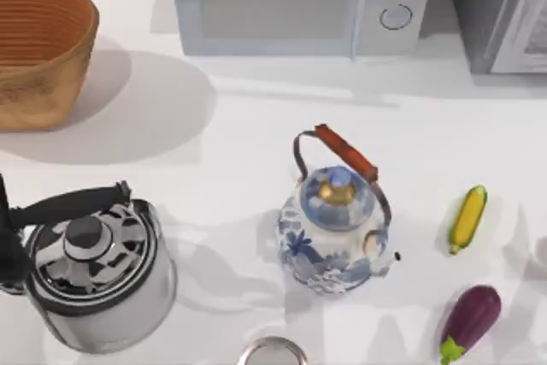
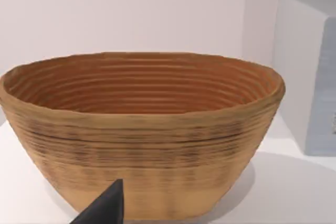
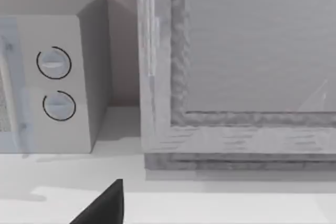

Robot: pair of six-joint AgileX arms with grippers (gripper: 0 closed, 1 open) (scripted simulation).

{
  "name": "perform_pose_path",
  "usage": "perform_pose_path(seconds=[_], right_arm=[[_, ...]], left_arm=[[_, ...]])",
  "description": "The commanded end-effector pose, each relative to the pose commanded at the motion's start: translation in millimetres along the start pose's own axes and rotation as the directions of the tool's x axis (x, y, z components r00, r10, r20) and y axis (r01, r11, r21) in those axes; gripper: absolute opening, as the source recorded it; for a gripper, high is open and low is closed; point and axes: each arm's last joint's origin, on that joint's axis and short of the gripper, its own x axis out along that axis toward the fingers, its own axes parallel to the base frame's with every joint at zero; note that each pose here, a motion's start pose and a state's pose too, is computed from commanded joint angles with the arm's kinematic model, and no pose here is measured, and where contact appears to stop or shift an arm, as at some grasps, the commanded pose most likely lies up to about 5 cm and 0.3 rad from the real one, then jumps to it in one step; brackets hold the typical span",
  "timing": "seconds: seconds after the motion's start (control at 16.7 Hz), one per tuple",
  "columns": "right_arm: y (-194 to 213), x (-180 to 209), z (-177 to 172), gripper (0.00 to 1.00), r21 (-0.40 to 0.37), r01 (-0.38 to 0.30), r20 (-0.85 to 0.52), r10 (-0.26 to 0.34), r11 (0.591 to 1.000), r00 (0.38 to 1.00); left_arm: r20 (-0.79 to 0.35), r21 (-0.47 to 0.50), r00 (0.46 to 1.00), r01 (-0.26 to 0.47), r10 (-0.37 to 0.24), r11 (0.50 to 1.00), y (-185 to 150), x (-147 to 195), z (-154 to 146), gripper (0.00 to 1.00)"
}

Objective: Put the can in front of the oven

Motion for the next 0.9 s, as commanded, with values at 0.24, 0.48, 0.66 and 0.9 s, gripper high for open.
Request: perform_pose_path(seconds=[0.24,0.48,0.66,0.9], right_arm=[[0,0,0,1.0,0.0,0.0,0.0,0.0,1.0,1.0],[0,0,0,1.0,0.0,0.0,0.0,0.0,1.0,1.0],[0,0,0,1.0,0.0,0.0,0.0,0.0,1.0,1.0],[0,0,0,1.0,0.0,0.0,0.0,0.0,1.0,1.0]], left_arm=[[-0.014,0.026,1.0,-0.003,0.003,1.0,0,0,7,1.0],[-0.131,0.164,0.99,-0.022,0.044,0.986,5,3,37,1.0],[-0.32,0.304,0.942,0.003,0.099,0.953,12,15,61,1.0],[-0.647,0.418,0.747,0.18,0.153,0.89,29,50,79,1.0]])
